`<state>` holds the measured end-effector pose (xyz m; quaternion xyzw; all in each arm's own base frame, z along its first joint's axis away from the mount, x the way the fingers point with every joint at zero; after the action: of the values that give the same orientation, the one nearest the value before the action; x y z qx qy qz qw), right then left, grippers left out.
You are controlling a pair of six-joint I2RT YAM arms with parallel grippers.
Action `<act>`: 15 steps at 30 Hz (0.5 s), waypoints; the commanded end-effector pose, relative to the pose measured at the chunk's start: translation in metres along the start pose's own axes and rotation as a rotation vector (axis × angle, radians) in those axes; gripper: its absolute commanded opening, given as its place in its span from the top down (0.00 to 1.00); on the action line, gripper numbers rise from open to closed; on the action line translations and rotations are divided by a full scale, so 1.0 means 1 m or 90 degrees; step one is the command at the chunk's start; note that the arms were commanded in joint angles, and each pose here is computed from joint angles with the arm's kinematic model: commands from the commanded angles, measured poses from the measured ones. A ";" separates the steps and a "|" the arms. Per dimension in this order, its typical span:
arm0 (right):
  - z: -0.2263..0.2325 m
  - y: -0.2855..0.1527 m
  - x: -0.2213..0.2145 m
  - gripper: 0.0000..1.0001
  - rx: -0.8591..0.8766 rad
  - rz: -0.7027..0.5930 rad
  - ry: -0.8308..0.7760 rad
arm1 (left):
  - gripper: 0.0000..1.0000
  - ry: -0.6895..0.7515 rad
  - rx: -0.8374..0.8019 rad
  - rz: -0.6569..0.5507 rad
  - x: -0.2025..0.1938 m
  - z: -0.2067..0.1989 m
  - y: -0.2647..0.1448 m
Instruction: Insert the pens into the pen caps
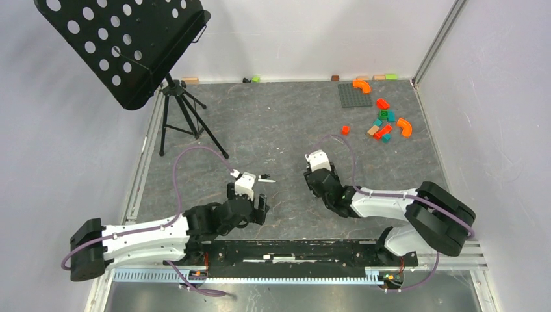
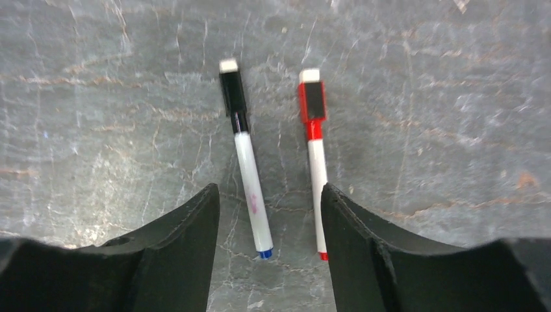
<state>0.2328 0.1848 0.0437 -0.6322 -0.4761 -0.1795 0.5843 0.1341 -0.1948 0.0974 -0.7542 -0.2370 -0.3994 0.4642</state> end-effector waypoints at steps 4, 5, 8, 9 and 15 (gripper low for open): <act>-0.011 -0.040 0.103 0.33 0.042 -0.120 0.024 | 0.10 -0.028 0.065 -0.003 0.022 0.002 -0.009; -0.014 -0.049 0.116 0.32 0.054 -0.143 0.029 | 0.10 -0.032 0.067 -0.003 0.024 0.002 -0.010; -0.020 -0.077 0.143 0.30 0.097 -0.213 0.028 | 0.09 -0.041 0.072 -0.002 0.028 0.001 -0.013; -0.022 -0.084 0.147 0.29 0.110 -0.231 0.026 | 0.09 -0.043 0.074 -0.002 0.028 0.001 -0.013; -0.012 -0.096 0.131 0.29 0.191 -0.269 -0.026 | 0.10 -0.045 0.113 0.006 0.034 0.010 -0.024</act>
<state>0.2346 0.2079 0.2269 -0.4427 -0.5962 -0.2773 0.6096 0.1362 -0.1838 0.1179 -0.7343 -0.2485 -0.3666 0.5145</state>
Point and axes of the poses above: each gripper's point midway between its finger pads, its own y axis out along the fingers, its own z axis along the line the jaws close on, x = y × z, the point moved 3 cm from there along -y, back along the fingers, and after that the axes turned 4 degrees about -y, right-handed, at the moved point
